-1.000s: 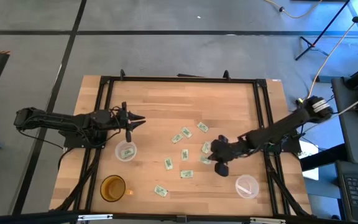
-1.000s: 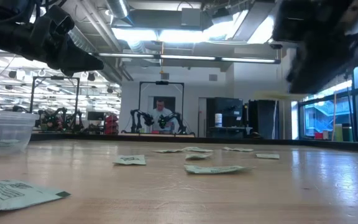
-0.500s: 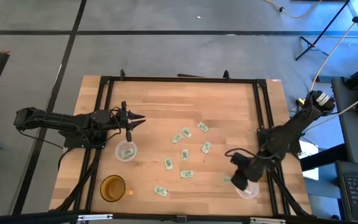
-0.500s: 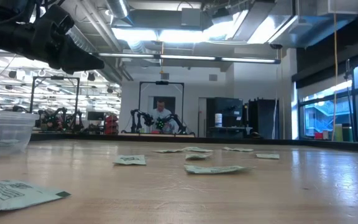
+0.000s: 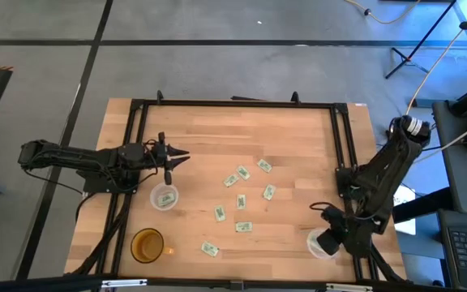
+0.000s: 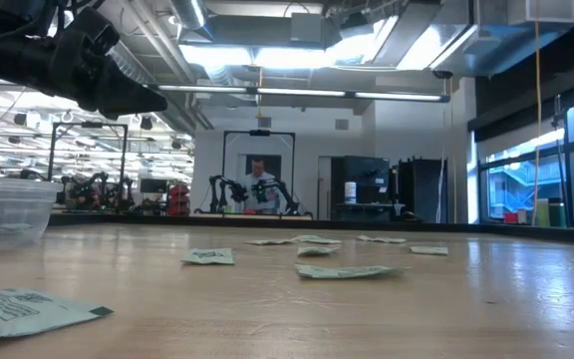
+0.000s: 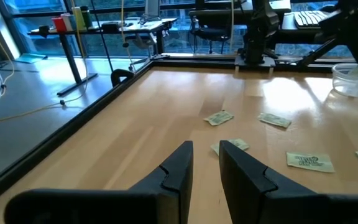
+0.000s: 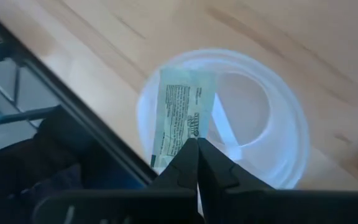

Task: Pick and place items into bin
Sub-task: Put the green stevia packet into the right transparent bin

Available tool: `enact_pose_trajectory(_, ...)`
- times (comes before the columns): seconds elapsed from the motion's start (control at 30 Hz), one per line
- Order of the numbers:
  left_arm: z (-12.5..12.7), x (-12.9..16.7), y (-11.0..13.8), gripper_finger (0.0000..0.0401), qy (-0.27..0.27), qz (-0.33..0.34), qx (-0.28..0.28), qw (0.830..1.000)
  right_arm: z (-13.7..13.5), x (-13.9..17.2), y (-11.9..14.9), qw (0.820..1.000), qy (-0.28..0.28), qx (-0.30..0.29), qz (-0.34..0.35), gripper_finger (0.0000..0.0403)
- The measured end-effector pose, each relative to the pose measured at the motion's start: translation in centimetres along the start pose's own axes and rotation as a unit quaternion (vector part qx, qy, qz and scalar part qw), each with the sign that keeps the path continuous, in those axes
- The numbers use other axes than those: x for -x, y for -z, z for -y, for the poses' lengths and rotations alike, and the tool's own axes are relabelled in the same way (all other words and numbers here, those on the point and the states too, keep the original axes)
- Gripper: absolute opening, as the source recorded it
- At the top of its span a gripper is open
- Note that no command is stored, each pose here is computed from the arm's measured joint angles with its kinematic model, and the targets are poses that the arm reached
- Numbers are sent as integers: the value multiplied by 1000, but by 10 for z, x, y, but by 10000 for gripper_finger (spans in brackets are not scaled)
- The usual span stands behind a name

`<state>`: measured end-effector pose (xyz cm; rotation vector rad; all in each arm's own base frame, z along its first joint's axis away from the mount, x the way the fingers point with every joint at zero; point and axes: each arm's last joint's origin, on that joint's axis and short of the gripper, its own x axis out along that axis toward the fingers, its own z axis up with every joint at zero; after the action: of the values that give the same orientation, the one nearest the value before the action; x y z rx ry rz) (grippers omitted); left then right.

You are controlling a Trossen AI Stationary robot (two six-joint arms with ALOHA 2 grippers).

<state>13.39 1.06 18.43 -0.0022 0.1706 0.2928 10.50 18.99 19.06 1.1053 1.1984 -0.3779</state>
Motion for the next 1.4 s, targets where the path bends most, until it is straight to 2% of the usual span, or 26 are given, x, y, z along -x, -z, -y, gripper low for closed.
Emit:
enact_pose_trajectory(0.3,0,0,0,72,-1,0,8,1000,6,-22,7,998,60,6,-7,0)
enact_pose_trajectory(0.5,0,0,0,72,-1,0,9,1000,3,-25,9,999,48,-10,-12,3)
enact_pose_trajectory(0.93,-1,0,0,72,-12,0,7,1000,1,-24,10,998,42,-37,-15,62)
enact_pose_trajectory(1.03,-1,0,0,72,-19,1,7,1000,-5,-17,11,998,41,-38,-15,64)
enact_pose_trajectory(1.17,-2,0,0,72,-29,1,7,1000,-19,6,12,997,68,-33,2,64)
enact_pose_trajectory(1.3,-2,0,0,72,-30,1,7,1000,-40,40,5,993,112,1,29,64)
enact_pose_trajectory(1.4,-2,0,0,72,-30,1,7,1000,-50,53,-9,987,148,35,49,64)
